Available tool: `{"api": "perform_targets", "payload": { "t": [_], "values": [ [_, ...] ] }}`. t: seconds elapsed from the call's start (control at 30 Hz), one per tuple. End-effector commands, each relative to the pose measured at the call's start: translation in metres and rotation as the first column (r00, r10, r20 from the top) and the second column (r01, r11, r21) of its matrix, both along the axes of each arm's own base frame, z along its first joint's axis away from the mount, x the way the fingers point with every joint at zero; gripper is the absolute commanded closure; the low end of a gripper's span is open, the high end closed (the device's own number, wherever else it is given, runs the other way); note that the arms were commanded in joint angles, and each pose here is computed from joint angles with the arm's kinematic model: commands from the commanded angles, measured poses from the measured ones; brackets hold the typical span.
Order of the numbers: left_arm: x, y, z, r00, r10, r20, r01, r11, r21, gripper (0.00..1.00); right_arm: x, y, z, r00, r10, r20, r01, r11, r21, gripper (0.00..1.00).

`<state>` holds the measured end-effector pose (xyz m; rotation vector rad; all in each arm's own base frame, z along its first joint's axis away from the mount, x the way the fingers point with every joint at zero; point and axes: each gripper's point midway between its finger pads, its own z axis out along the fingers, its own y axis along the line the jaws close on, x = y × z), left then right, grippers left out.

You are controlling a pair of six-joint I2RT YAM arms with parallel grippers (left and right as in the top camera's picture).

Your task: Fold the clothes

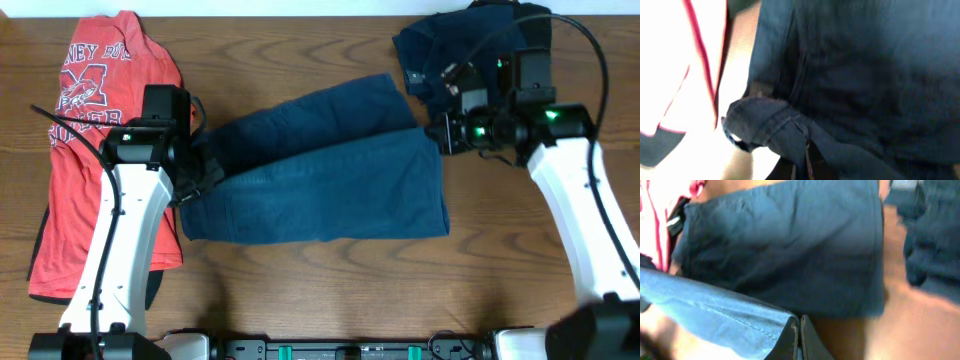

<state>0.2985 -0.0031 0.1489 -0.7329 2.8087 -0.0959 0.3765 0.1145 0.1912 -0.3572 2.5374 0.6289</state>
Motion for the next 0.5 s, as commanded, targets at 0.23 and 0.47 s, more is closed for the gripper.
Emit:
{"api": "perform_targets", "payload": {
  "t": [0.23,0.47],
  "values": [
    [0.053,0.041,-0.026,0.988,0.077,0.133,-0.099,0.980,0.175,0.94,0.055,-0.032,-0.078,0.992,-0.121,-0.031,0.115,0.981,-0.154,0.99],
    [0.084,0.041,-0.067,0.989,0.075,0.124,-0.096,0.980,0.175,0.94,0.065,-0.033,-0.112,0.989,-0.126,-0.072,0.113,0.980,-0.165,0.99]
  ]
}}
